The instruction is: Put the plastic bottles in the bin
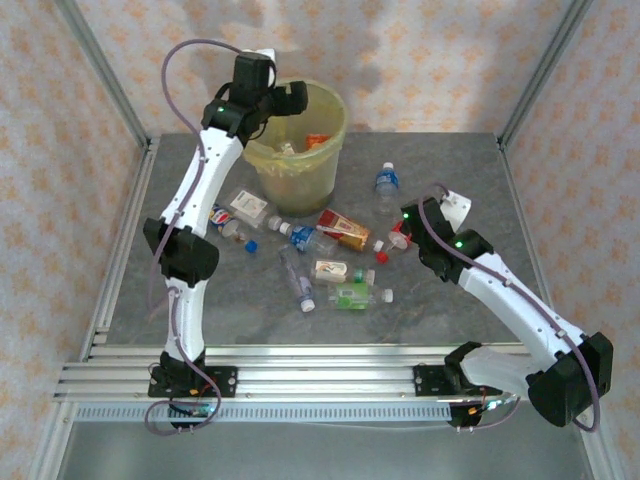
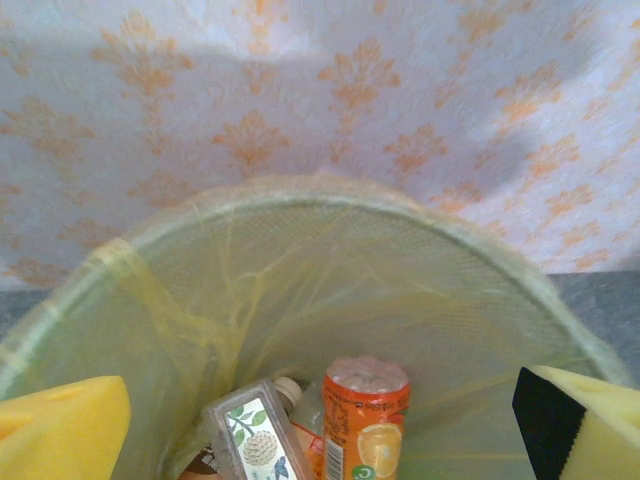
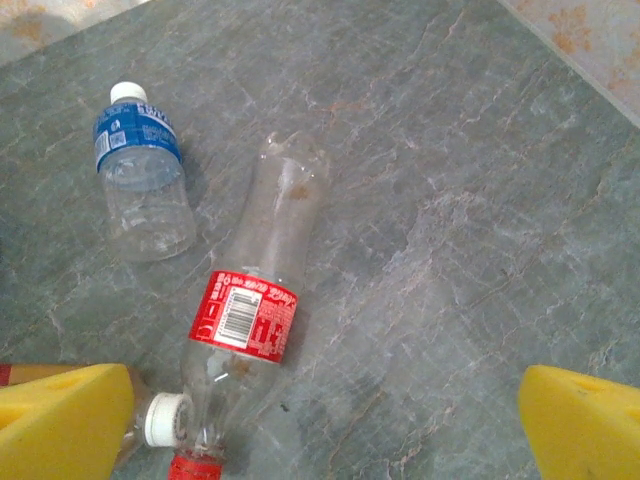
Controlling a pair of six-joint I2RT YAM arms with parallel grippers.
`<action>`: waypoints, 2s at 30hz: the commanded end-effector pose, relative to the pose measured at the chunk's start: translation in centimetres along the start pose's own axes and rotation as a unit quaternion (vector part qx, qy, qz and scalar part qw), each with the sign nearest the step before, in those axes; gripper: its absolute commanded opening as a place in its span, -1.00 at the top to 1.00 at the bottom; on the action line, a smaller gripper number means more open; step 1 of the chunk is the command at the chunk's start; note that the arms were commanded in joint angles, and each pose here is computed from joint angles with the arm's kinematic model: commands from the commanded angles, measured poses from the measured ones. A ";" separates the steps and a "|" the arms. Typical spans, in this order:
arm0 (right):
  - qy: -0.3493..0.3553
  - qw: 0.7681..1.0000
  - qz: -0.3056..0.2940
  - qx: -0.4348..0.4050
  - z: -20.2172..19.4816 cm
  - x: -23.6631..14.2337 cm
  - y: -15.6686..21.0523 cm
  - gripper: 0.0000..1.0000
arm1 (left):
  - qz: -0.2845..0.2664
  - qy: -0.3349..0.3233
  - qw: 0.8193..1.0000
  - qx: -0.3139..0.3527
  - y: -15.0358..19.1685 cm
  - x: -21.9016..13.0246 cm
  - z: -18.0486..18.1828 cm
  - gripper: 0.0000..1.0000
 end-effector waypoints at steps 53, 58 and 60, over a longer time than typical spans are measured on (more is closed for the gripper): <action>0.005 0.984 0.177 -0.019 5.4 12.4 2.2 -1.00 | -0.065 -0.154 0.973 -0.161 12.3 -23.5 15.0 -1.00; 0.004 0.980 0.198 -0.013 5.4 14.7 3.0 -0.93 | -0.067 -0.160 0.972 -0.159 12.3 -23.7 15.2 -1.00; 0.005 0.979 0.206 -0.013 5.3 15.3 3.4 -0.90 | -0.068 -0.162 0.972 -0.159 12.3 -23.7 15.3 -1.00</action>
Point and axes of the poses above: each hand's point on the last joint's axis, 136 mm out from that joint toward the fingers, its own x axis out along the fingers, its own z axis along the line the jaws close on, y = z × x, the point moved 1 cm from there along -x, back along the fingers, and after that the axes turned 12 degrees about -x, right-handed, at the moved point
